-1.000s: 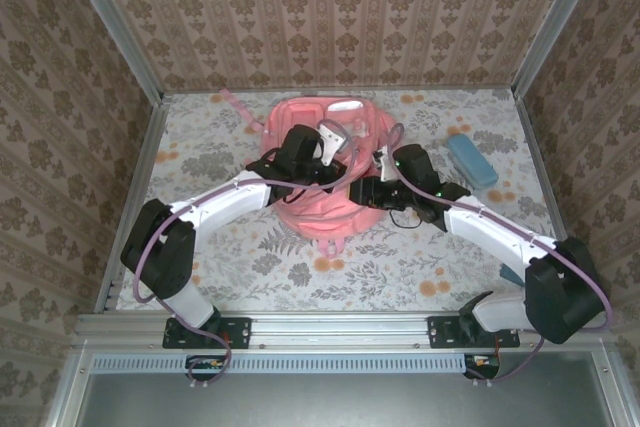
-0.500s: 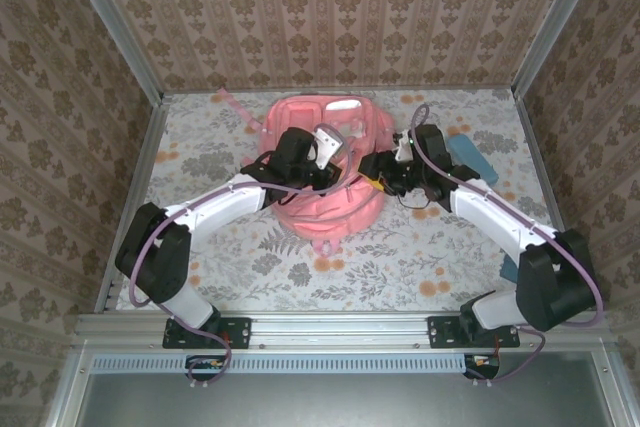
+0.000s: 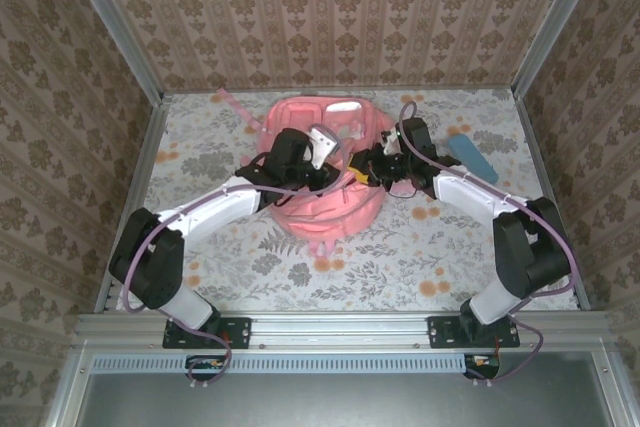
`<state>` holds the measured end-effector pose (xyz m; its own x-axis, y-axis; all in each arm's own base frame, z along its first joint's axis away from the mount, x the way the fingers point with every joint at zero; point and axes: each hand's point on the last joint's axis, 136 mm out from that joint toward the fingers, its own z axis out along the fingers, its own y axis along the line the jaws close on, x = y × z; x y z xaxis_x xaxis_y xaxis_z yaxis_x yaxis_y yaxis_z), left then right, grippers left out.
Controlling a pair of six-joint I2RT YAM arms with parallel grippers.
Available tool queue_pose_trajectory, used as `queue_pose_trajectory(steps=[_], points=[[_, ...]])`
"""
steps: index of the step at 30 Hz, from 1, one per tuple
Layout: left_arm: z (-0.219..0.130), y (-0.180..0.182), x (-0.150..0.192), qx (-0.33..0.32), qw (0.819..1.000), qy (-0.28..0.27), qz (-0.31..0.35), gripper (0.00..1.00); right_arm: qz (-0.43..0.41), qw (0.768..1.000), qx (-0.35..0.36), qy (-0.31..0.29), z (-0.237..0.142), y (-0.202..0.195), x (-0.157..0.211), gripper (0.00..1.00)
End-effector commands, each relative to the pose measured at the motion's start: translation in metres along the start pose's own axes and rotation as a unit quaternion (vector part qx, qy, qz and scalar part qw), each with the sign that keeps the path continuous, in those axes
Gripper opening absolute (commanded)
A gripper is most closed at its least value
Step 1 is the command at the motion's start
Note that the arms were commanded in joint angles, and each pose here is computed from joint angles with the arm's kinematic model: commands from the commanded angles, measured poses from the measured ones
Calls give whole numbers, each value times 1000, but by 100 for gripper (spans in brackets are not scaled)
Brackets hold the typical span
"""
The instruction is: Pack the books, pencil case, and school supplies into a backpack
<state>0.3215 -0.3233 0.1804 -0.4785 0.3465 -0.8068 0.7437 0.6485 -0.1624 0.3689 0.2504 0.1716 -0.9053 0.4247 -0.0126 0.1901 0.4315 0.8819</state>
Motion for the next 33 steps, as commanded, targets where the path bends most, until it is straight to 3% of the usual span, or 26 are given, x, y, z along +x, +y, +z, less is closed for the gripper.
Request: queue_pose_trajectory(steps=[1,5,13,19,33], points=[[-32,7,-22,-34,997,-30,-69,37,-20,997,-72,10,3,37,-2,15],[-54,10,-7,-59,984,-12,-167,53,-29,995,-97,10,5,50,1,12],[-72,-24,10,11,946,-29,-323,54,-39,993,-110,21,13,61,12,11],[-55,-41,14,29,944,-7,-327,53,-41,993,-110,26,14,62,16,10],[-32,-35,25,-26,953,40,-299,34,-42,993,-105,29,14,60,21,9]])
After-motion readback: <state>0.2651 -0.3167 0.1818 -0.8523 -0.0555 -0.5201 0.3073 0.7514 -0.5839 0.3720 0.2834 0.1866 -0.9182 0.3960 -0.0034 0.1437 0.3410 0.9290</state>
